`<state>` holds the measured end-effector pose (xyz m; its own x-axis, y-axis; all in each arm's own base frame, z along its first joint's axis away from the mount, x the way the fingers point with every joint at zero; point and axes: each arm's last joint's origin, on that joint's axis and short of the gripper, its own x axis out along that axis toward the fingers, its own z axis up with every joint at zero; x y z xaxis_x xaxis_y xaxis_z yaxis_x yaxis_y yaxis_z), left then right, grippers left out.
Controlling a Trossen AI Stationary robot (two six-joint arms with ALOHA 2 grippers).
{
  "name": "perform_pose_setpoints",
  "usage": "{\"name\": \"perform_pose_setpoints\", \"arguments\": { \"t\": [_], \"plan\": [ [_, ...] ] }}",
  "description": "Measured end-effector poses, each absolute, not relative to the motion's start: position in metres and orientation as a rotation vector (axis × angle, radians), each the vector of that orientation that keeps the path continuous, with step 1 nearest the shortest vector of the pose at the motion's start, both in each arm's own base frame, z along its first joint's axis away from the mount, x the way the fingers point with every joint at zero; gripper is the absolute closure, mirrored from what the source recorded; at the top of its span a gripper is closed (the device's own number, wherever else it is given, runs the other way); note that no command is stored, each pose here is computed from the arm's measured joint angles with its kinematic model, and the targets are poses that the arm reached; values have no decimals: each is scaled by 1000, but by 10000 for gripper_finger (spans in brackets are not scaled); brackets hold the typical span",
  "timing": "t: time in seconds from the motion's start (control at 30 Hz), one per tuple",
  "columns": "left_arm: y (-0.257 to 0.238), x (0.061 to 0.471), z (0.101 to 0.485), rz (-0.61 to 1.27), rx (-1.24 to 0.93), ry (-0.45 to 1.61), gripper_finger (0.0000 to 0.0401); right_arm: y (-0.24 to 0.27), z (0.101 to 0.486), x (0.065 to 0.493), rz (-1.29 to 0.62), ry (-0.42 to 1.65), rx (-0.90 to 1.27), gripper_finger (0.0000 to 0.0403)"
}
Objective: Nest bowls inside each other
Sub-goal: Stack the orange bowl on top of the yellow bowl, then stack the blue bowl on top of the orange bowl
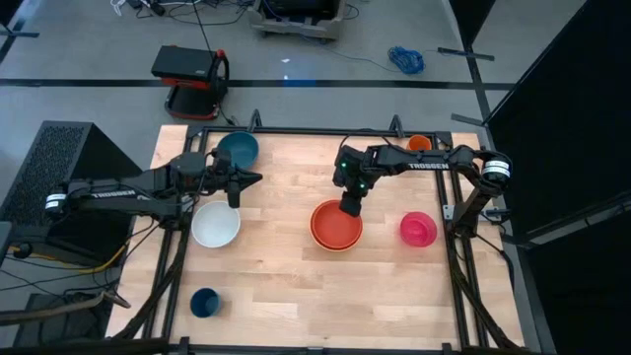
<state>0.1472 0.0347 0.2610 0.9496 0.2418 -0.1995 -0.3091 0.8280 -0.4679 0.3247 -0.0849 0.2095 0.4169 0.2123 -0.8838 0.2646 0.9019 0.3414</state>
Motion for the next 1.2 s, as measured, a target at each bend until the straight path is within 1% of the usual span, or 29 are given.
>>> {"name": "perform_pose_setpoints", "arguments": {
  "t": [0.63,0.7,0.8,0.93,1.03,1.2],
  "plan": [
    [36,147,261,298,-404,153,397,-94,273,335,-22,941,433,287],
    [37,144,261,336,-362,218,400,-97,279,330,-40,921,433,290],
    [39,136,266,405,-280,373,400,-103,288,322,-66,888,448,298],
    [40,121,282,490,-127,558,400,-107,297,314,-87,858,453,308],
    [42,114,296,549,-31,643,398,-111,303,309,-104,837,453,311],
    [51,124,290,583,-19,732,349,-110,323,294,-140,748,448,297]
  ]
}}
